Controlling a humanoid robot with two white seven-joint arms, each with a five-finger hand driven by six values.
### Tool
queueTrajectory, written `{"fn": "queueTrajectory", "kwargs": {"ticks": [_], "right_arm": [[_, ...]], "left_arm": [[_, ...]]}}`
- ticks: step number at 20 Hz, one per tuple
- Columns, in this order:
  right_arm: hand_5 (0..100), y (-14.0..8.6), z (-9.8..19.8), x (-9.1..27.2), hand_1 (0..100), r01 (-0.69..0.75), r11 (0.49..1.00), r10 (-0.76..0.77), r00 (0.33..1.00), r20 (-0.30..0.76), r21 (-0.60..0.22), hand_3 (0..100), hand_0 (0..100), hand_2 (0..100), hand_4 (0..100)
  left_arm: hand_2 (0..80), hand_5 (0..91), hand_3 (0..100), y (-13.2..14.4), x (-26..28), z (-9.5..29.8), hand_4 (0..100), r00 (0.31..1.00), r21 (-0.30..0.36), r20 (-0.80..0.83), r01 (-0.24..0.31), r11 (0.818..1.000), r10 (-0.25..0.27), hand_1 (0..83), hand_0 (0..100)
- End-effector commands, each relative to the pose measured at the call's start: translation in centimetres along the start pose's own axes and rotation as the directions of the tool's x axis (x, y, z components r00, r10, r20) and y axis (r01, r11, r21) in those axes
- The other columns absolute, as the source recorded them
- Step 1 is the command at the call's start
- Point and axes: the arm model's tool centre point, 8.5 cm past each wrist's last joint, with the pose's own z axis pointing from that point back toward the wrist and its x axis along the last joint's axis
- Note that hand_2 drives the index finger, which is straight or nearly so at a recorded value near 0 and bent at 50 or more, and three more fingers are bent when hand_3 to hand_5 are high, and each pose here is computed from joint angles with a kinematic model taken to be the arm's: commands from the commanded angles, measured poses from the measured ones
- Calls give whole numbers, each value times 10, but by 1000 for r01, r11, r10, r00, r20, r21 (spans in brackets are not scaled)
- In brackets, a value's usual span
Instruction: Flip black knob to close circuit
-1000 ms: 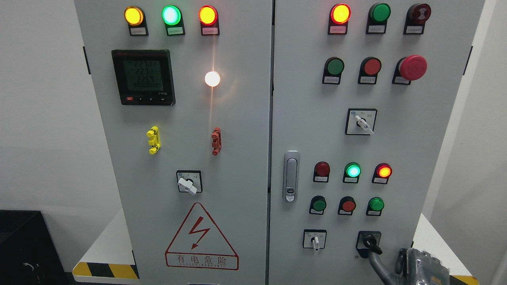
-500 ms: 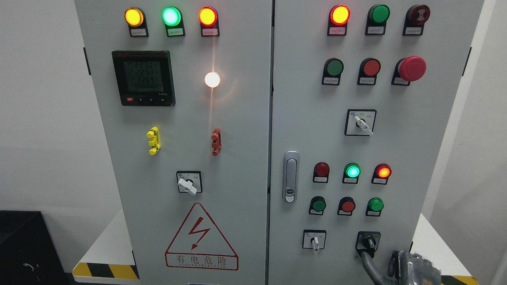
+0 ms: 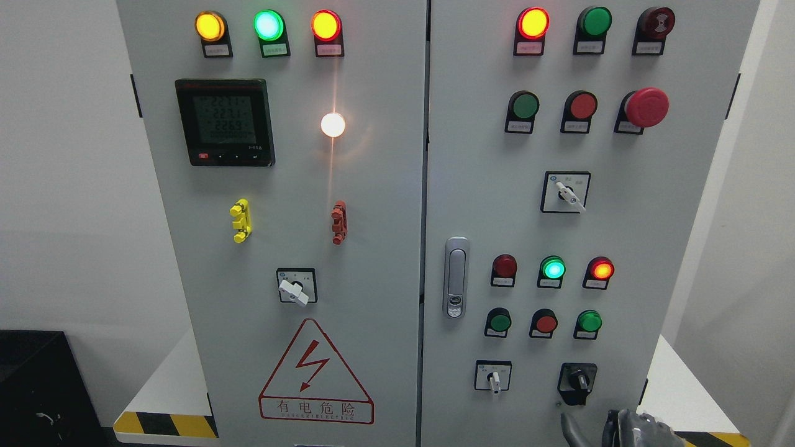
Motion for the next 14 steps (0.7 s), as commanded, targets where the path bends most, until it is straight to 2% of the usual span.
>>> {"fn": "queueTrajectory", "kwargs": {"ticks": [1, 5, 6, 9, 14], "right_arm": [[910, -5, 27, 34, 12, 58, 998, -56, 992, 110, -13, 1000, 0, 814, 878], [822, -11, 46, 29, 28, 113, 993, -111, 988, 110, -16, 960, 0, 731, 826], [776, -12, 50, 28, 31, 136, 991, -134, 985, 108, -17, 929, 0, 688, 797], [722, -17, 57, 33, 37, 224, 974, -216, 965, 150, -40, 839, 0, 606, 744], [643, -12, 72, 36, 64, 448, 894, -440, 884, 155, -13, 780, 0, 531, 692]], "left_arm": [[0, 0, 0, -2, -4, 0, 0, 1000, -4, 6, -4, 1000, 4, 556, 120], [0, 0, 0, -2, -4, 0, 0, 1000, -4, 7, -3, 1000, 3, 556, 120], [0, 0, 0, -2, -3, 0, 0, 1000, -4, 8, -4, 1000, 4, 556, 120], [0, 0, 0, -2, -4, 0, 0, 1000, -4, 7, -3, 1000, 3, 556, 120], [0, 0, 0, -2, -4, 0, 0, 1000, -4, 6, -4, 1000, 4, 556, 120]]}}
